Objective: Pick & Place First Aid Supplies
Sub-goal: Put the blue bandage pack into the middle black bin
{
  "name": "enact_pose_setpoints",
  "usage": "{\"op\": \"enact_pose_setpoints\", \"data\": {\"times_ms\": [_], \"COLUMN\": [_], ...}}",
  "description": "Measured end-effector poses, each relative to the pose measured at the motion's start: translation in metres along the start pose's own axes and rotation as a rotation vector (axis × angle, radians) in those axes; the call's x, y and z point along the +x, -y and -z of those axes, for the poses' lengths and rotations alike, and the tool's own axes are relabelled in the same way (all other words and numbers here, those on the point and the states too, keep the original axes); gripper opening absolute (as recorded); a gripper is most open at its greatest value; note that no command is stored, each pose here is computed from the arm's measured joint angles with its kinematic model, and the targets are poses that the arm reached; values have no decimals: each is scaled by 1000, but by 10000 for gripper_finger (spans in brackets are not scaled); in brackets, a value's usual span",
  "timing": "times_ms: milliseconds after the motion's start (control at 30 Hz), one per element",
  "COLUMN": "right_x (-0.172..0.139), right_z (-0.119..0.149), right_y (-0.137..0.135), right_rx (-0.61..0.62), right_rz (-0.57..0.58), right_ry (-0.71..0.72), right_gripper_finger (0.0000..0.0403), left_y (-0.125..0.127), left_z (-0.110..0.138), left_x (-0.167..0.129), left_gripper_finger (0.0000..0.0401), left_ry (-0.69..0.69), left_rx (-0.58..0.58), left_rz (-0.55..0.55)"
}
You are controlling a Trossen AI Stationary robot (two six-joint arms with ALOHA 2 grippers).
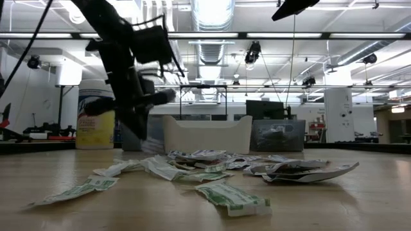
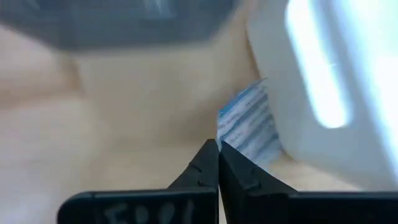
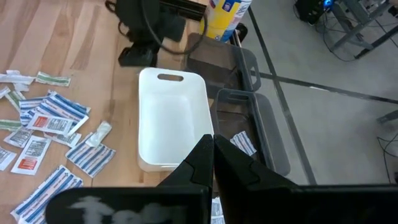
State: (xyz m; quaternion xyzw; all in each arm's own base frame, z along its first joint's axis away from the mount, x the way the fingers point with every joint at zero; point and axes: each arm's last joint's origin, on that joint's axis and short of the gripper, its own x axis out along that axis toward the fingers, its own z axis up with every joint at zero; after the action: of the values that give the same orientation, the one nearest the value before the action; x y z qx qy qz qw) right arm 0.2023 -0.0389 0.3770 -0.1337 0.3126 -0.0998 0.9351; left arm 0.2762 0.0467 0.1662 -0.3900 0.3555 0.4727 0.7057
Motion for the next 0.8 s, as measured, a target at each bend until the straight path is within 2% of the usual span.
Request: {"op": "enact_pose_setpoints", "data": {"times_ms": [67,133,367,600,700,800], "right_x": [0,0,0,0,0,0], "right_z": [0,0,-1,-1,0,0], "right_y": [0,0,0,0,0,0], "right_rx": [0,0,21,32,35,35], "right_rz": [0,0,1,2,2,2], "right_ry": [0,2,6,5,5,5], "right_gripper_finger": [8,8,8,8,8,8], "left_y": [0,5,14,32,38,48], "left_z": [-4,-8,-16,-37,-47,-64], "left_x": [-7,-11,-28,-54,-74,-99], "left_gripper_finger": [0,0,0,0,0,0], "left_ry": [67,100,92,172,199,319], "left_rx": [15,13,78,154,186,234], "left_rz": [4,61,59,105,87,108]}}
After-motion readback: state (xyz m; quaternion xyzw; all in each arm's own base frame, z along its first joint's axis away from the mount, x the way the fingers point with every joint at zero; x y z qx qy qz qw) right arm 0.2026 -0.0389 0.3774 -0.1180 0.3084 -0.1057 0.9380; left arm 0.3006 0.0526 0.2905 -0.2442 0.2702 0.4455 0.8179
